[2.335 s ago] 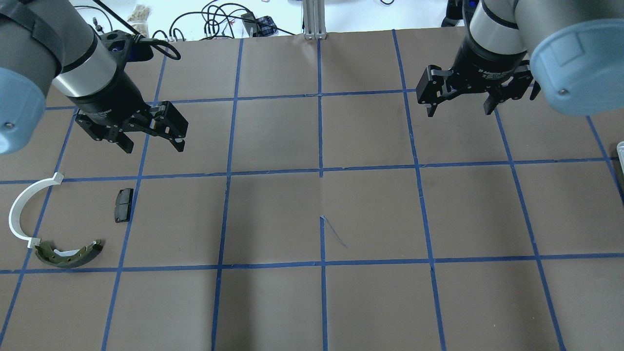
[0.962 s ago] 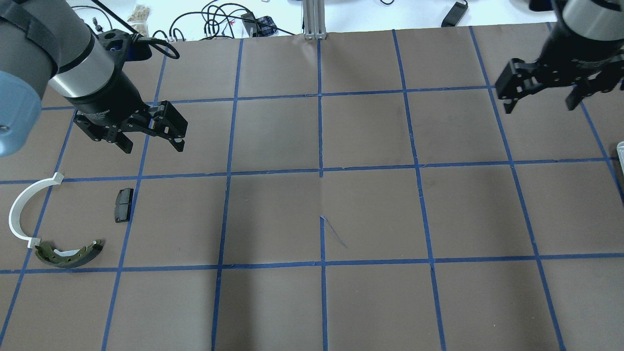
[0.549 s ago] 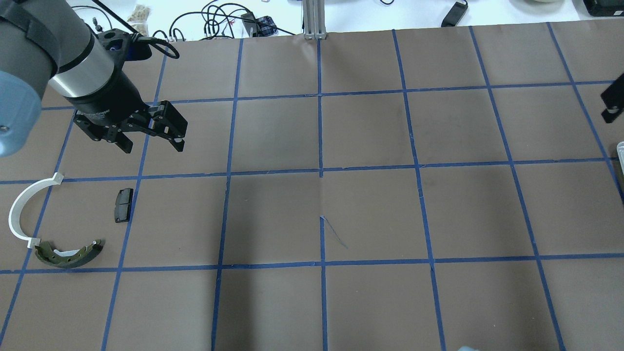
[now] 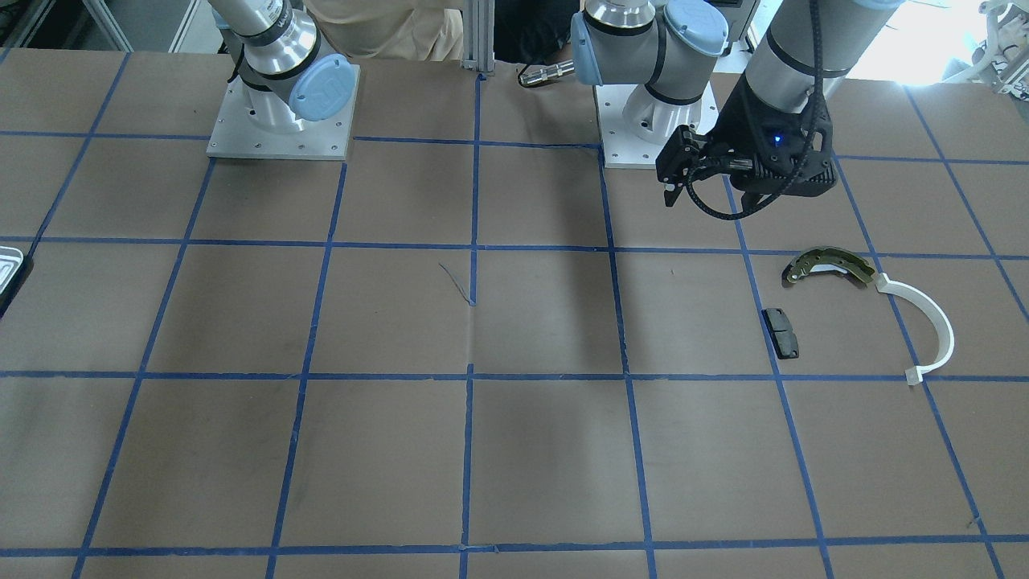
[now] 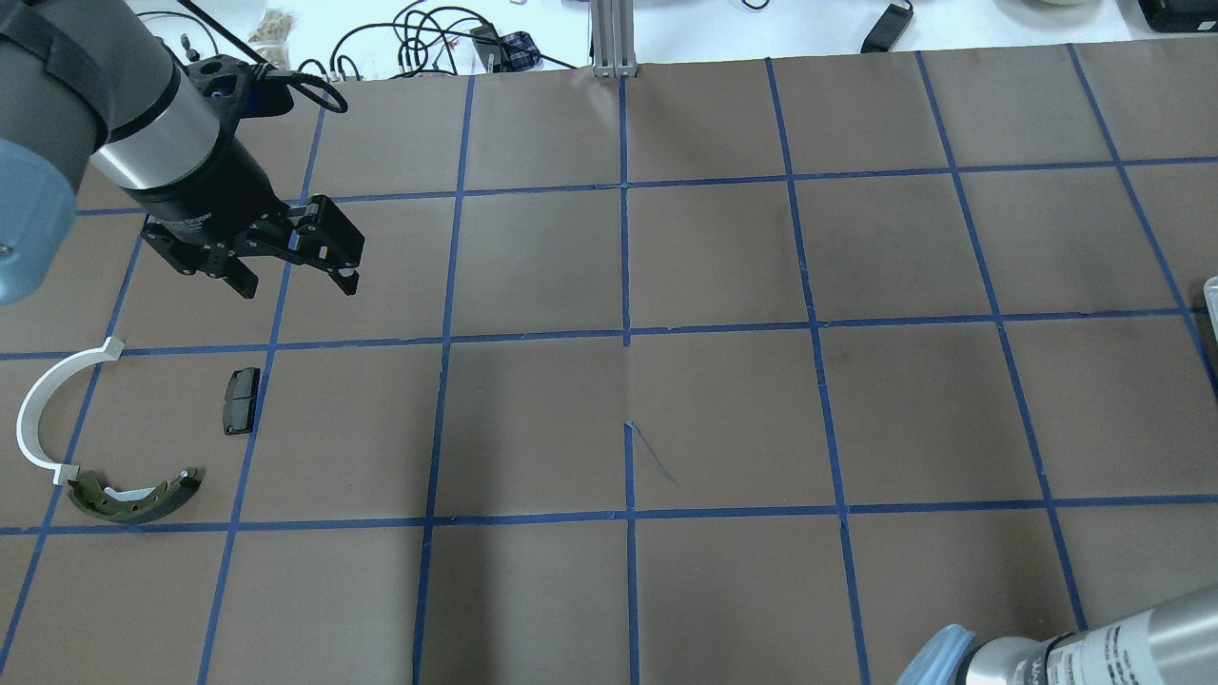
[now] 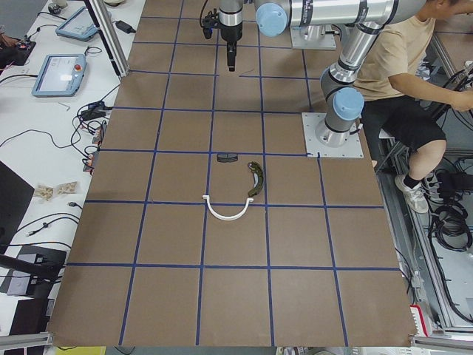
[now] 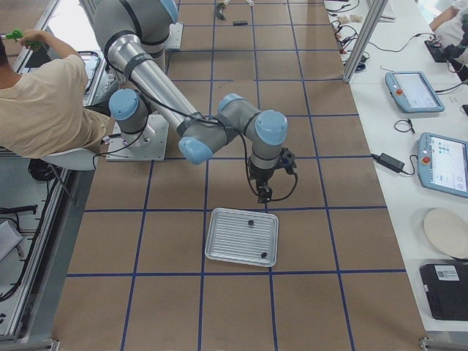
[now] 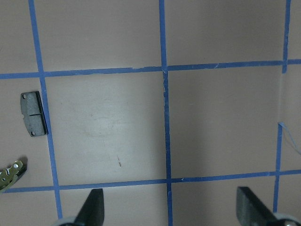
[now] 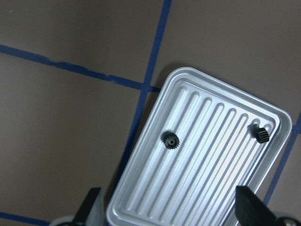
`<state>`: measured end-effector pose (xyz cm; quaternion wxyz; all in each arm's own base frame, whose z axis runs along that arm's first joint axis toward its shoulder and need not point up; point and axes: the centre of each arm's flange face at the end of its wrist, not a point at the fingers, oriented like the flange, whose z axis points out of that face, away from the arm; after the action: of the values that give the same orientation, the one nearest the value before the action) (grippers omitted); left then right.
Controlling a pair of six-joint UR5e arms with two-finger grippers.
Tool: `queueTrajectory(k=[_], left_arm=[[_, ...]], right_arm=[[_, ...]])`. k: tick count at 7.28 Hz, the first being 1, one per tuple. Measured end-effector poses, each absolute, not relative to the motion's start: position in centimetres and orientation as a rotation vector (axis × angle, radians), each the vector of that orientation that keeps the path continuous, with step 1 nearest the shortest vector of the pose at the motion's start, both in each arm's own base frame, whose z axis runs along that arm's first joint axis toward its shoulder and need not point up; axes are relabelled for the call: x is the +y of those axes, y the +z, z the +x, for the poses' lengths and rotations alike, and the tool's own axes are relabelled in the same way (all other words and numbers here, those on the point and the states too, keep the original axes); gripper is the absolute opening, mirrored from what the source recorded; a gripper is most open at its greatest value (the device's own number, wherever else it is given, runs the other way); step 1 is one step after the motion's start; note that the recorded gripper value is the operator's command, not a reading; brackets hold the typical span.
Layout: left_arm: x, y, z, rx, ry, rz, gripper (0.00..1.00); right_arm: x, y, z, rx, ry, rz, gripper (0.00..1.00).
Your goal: Place bearing gear from tray to pile
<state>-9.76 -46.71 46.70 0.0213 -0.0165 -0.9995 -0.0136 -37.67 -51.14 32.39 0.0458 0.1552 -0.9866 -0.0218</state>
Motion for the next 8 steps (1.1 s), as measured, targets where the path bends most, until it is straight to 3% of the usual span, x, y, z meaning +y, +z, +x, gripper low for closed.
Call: queueTrajectory(k=[4, 8], left_arm=[[-46.8, 47.2, -9.8, -3.103, -0.030, -0.050, 1.00], [-46.8, 46.7, -10.0, -3.096, -0.043, -0.062, 1.00]], right_arm=[[-51.6, 24.0, -46.3, -2.929, -0.070, 0.732, 0.98], [-52.5, 20.9, -49.2, -2.918, -0.082, 0.822, 0.82]])
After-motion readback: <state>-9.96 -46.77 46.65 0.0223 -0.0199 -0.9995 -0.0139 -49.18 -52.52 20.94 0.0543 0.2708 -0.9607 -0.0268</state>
